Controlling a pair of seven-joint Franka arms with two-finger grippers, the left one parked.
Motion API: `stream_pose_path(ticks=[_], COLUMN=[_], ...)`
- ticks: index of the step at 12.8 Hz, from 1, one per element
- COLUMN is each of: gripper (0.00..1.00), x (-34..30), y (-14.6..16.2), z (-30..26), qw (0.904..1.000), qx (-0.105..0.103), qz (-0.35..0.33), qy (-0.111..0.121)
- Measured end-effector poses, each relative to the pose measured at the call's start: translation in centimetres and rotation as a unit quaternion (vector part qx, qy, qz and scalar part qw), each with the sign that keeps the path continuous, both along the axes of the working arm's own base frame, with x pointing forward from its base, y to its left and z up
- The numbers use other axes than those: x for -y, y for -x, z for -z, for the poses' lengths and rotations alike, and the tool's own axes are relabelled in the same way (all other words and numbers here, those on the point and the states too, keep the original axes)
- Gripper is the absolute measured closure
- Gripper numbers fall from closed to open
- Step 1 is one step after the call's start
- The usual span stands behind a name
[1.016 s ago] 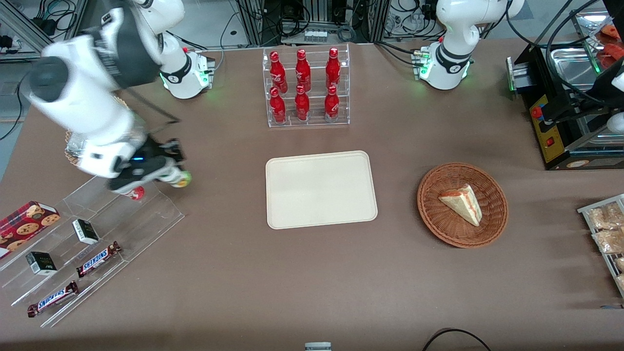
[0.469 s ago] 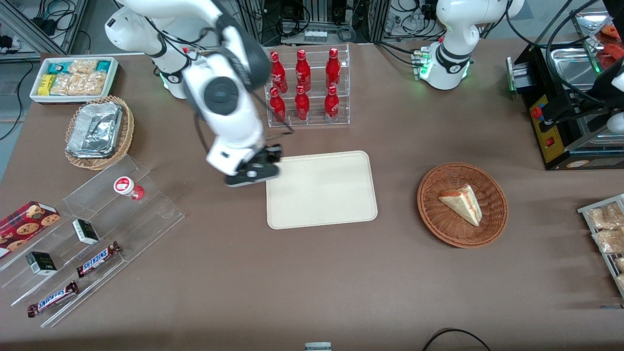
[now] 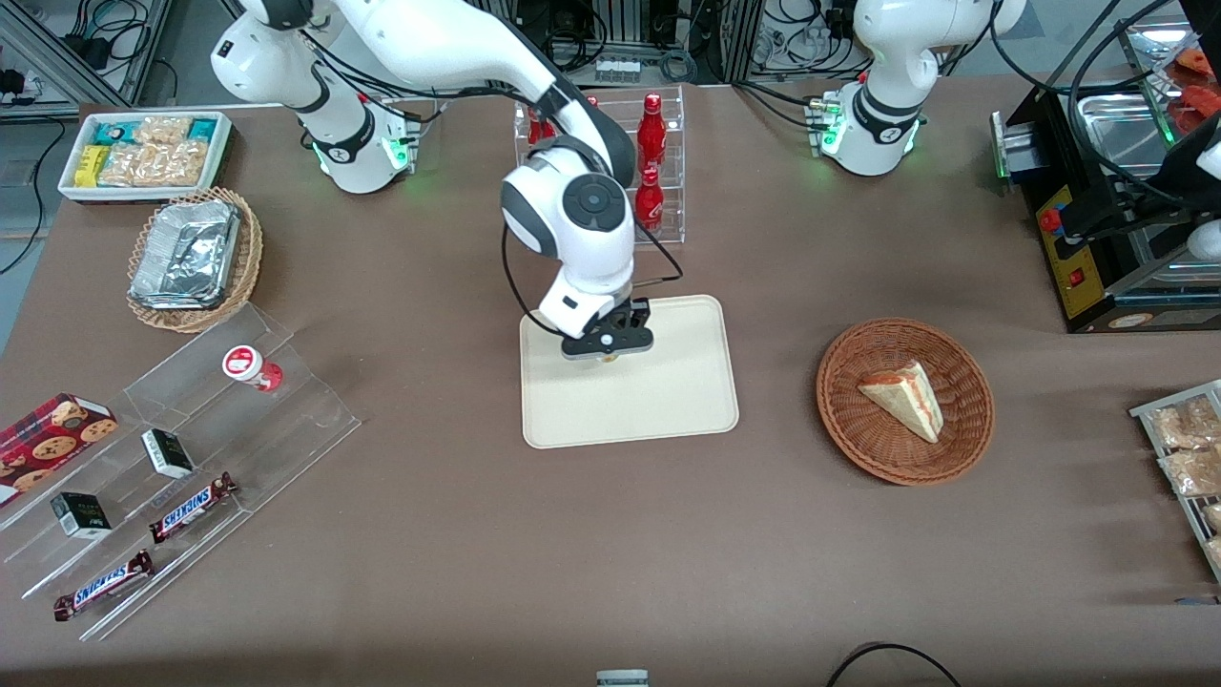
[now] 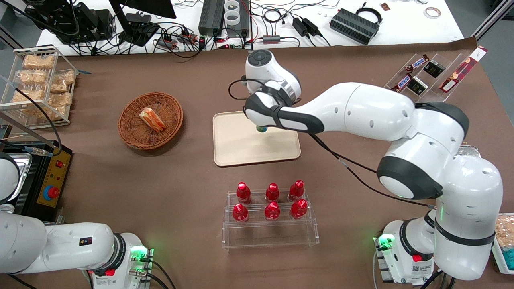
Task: Place green gum on tray
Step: 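Lift the green gum jar and carry it over the cream tray, then lower the jar onto the tray and open the right gripper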
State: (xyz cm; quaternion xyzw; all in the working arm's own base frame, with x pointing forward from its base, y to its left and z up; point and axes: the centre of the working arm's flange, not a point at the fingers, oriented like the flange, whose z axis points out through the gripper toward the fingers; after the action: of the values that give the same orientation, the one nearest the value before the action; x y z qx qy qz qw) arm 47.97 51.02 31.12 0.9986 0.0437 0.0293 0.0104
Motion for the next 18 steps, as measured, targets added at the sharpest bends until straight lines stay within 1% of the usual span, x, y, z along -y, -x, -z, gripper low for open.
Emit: stream_pose_path(ticks=[3,6,10,13,14,17,18], gripper=[0.41,0.41,0.41,0.41,0.34,0.03,0.01], x=[-0.6,-1.3,-2.7,-2.7,-2.7,-2.7,-2.7], y=[-0.3,-0.2,0.8,0.9,0.9,0.8,0.8], z=[2.2,4.1,6.6,7.1,7.1,7.1,7.1], qw=[0.9999,0.9998,0.9996,0.9996,0.9996,0.9996,0.9996], qx=[0.013,0.017,0.025,0.026,0.026,0.026,0.027], qz=[0.003,0.002,-0.007,-0.007,-0.007,-0.007,-0.007], qy=[-0.004,-0.002,-0.003,-0.002,-0.001,-0.001,-0.002])
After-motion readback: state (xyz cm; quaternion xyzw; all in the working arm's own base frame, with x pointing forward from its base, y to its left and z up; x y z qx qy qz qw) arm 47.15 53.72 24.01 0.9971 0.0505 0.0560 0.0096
